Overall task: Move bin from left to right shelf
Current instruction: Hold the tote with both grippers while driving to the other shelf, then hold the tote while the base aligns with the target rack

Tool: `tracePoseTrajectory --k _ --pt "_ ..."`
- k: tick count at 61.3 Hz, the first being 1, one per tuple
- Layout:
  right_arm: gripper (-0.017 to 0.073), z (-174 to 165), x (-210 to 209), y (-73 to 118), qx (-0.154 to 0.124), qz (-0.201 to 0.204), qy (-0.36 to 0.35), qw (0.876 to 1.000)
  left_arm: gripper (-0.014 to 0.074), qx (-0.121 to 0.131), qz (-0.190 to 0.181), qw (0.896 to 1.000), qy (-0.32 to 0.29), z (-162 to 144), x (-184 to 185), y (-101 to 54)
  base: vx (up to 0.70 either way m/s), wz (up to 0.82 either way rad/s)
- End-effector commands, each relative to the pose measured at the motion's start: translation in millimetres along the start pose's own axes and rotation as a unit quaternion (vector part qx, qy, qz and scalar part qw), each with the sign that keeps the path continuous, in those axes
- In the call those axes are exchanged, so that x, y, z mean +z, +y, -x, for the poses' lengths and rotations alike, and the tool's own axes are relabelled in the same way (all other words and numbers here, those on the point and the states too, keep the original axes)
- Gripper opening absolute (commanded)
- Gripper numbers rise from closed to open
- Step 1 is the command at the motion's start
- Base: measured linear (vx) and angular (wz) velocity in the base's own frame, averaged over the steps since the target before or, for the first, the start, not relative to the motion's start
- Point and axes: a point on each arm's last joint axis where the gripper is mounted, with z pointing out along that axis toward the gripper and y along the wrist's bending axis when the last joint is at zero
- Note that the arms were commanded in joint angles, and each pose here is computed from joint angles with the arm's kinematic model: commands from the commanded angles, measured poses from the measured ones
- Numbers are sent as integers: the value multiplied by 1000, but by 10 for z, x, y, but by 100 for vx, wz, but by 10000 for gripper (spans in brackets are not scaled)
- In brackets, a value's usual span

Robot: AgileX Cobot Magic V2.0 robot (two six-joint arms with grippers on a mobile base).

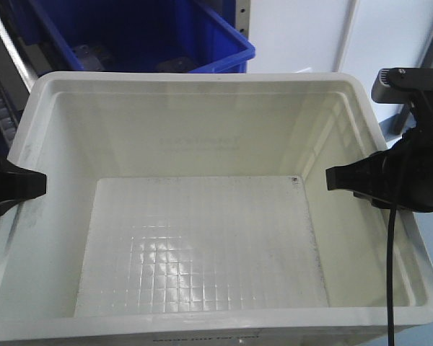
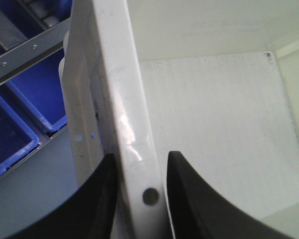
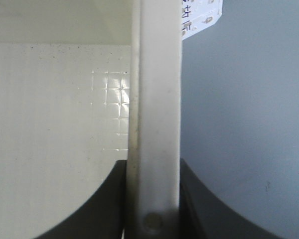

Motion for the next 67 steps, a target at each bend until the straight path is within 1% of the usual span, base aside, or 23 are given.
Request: tracePoseTrajectory --k 1,37,67 --pt "36 166 -164 -106 -20 -31 -79 996 73 29 -2 997 -73 146 -174 -46 1 42" --pt "36 166 -164 -106 -20 -31 -79 996 73 29 -2 997 -73 146 -174 -46 0 47" --pt "36 166 -164 -106 -20 -31 -79 996 73 29 -2 997 -73 146 -174 -46 1 33"
